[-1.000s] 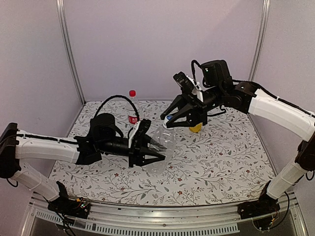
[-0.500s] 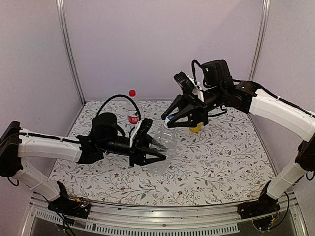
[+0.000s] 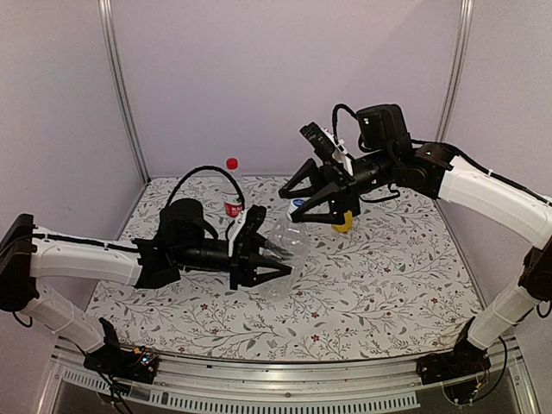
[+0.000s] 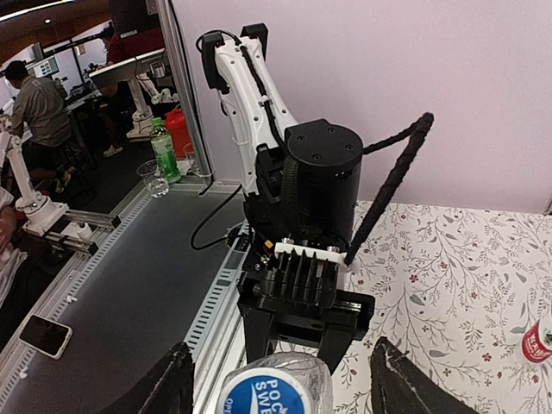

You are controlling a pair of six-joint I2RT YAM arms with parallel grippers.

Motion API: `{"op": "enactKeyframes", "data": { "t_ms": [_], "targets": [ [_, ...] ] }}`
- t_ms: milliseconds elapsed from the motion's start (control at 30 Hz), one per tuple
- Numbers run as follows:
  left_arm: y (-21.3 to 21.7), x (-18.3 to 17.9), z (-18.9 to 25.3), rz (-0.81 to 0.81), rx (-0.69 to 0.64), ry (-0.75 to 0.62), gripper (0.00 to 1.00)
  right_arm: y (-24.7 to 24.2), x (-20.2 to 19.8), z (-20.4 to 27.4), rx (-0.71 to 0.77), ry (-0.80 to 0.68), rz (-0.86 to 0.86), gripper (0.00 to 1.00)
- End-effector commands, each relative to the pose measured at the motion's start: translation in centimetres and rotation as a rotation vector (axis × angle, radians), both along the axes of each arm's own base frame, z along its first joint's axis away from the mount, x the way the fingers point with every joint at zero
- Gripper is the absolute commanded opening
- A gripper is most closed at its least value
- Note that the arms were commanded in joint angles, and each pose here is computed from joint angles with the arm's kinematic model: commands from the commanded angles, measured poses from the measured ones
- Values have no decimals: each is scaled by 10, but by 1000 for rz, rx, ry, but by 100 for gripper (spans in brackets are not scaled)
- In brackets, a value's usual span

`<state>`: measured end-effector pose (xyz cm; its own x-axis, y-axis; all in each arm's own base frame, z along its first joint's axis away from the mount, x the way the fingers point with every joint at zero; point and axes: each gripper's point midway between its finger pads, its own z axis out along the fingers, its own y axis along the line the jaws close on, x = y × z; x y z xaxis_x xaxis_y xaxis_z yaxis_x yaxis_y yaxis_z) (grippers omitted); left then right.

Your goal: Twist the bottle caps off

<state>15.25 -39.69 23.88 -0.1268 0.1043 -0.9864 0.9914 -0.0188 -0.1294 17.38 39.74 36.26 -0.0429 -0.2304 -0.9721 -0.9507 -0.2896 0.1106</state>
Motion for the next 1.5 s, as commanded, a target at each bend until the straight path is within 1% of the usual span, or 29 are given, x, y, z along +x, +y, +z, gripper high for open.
{"op": "enactKeyframes", "data": {
  "t_ms": [0,133,233,267,333,467,600,700,867,1067,1300,1467],
  "targets": [
    [10,24,7,159,-19,-43,33,-8,12,13,18,-36,-126,71],
    [12,33,9,218,-23,-45,33,-12,17,19,29,-27,-175,82],
    [14,45,10,291,-20,-37,33,-12,33,31,54,-18,-284,87],
    [15,49,9,317,-17,-34,33,-13,43,38,64,7,-358,87],
    [18,58,11,381,-18,-34,33,-14,56,49,85,46,-442,87],
    [25,73,14,498,-23,-35,35,-10,82,54,95,119,-622,86],
    [26,83,12,571,-9,-42,36,-5,93,51,105,173,-688,86],
    [25,90,9,626,11,-46,36,3,100,41,82,201,-725,85],
    [23,97,2,685,44,-56,36,20,101,24,45,221,-722,80],
    [19,97,-1,692,58,-63,36,25,101,14,23,223,-723,63],
    [19,98,-3,704,70,-70,36,28,99,4,-6,232,-707,53],
    [20,98,-2,708,69,-73,35,28,98,5,-2,228,-700,47]
  ]
}}
